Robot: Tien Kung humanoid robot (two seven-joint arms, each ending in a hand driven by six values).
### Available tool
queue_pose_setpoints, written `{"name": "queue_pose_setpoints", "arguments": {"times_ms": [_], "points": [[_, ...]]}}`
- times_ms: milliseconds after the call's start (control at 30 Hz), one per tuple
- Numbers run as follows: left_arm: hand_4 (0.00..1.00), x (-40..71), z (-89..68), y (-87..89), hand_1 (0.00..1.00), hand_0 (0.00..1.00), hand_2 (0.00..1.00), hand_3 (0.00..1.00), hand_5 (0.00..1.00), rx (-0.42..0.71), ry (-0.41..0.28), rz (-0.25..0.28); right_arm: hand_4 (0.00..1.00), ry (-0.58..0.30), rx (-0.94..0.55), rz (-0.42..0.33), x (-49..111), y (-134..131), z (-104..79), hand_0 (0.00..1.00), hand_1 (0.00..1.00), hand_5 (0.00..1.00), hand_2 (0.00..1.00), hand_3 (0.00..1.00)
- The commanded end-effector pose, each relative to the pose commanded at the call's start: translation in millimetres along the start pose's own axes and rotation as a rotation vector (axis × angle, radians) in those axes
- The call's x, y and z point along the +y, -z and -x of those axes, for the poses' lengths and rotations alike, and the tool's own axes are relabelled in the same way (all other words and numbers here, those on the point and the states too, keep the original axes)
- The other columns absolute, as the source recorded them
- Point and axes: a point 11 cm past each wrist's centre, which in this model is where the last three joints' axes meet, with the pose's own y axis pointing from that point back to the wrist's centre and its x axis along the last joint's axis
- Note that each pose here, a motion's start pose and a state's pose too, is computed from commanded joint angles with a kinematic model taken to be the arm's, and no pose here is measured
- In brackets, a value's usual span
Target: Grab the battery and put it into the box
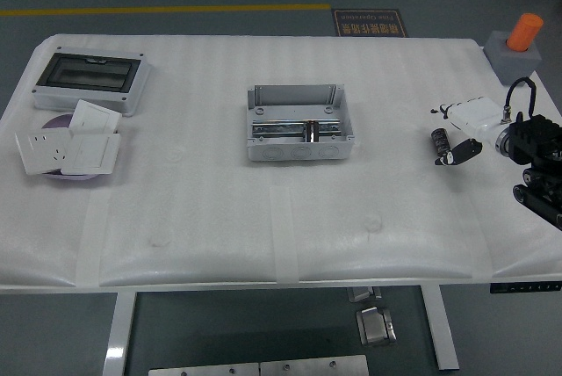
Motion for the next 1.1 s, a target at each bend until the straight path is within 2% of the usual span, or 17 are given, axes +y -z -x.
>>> {"name": "queue_pose_setpoints", "arguments": {"times_ms": [33, 67, 233, 267, 467, 500, 867, 1067, 1100], "points": [[0.596, 0.0, 0.0, 0.1, 0.617, 0.591, 0.495, 0.653, 0.366, 0.0, 0.0, 0.0, 0.837, 0.0, 0.0, 0.0, 0.1, 0, 0.1, 0.743, 0.723, 0.371, 0.779, 0.859], [0.596, 0.0, 0.0, 0.4, 0.617, 0.591, 0.495, 0.653, 0.367, -0.001, 0.0, 0.0, 0.668, -0.001, 0.001, 0.0, 0.2, 0, 0.6, 0.735, 0.712, 0.345, 0.764, 0.826], [0.596, 0.1, 0.5, 0.9, 0.617, 0.591, 0.495, 0.653, 0.367, -0.001, 0.002, 0.0, 0.668, -0.002, 0.001, -0.002, 0.7, 1, 3.2, 0.735, 0.712, 0.345, 0.764, 0.826], [0.596, 0.1, 0.6, 0.8, 0.617, 0.59, 0.495, 0.654, 0.367, 0.0, 0.002, 0.001, 0.471, -0.002, 0.001, -0.002, 0.8, 1, 3.6, 0.72, 0.698, 0.328, 0.748, 0.746], [0.596, 0.1, 1.1, -1.1, 0.617, 0.59, 0.495, 0.654, 0.367, -0.001, 0.005, 0.006, 0.471, -0.003, -0.002, -0.005, 1.1, 3, 6.2, 0.72, 0.698, 0.328, 0.748, 0.746], [0.597, 0.0, 1.1, -1.5, 0.617, 0.59, 0.495, 0.654, 0.366, -0.002, 0.005, 0.007, 0.382, -0.003, -0.003, -0.006, 1.3, 3, 6.9, 0.713, 0.696, 0.339, 0.734, 0.728], [0.599, -0.2, 1.5, -4.4, 0.617, 0.59, 0.495, 0.655, 0.368, 0.0, 0.006, 0.015, 0.383, -0.012, -0.015, -0.011, 2.9, 5, 11.3, 0.713, 0.693, 0.346, 0.731, 0.727], [0.601, 0.0, 2.6, -2.7, 0.616, 0.59, 0.494, 0.654, 0.37, -0.001, 0.007, 0.012, 0.363, -0.011, -0.016, -0.014, 2.8, 6, 11.8, 0.704, 0.692, 0.338, 0.726, 0.723], [0.602, 0.1, 2.7, -2.0, 0.616, 0.59, 0.495, 0.655, 0.372, -0.001, 0.007, 0.011, 0.329, -0.014, -0.018, -0.013, 2.8, 5, 11.0, 0.705, 0.688, 0.327, 0.723, 0.72]]}}
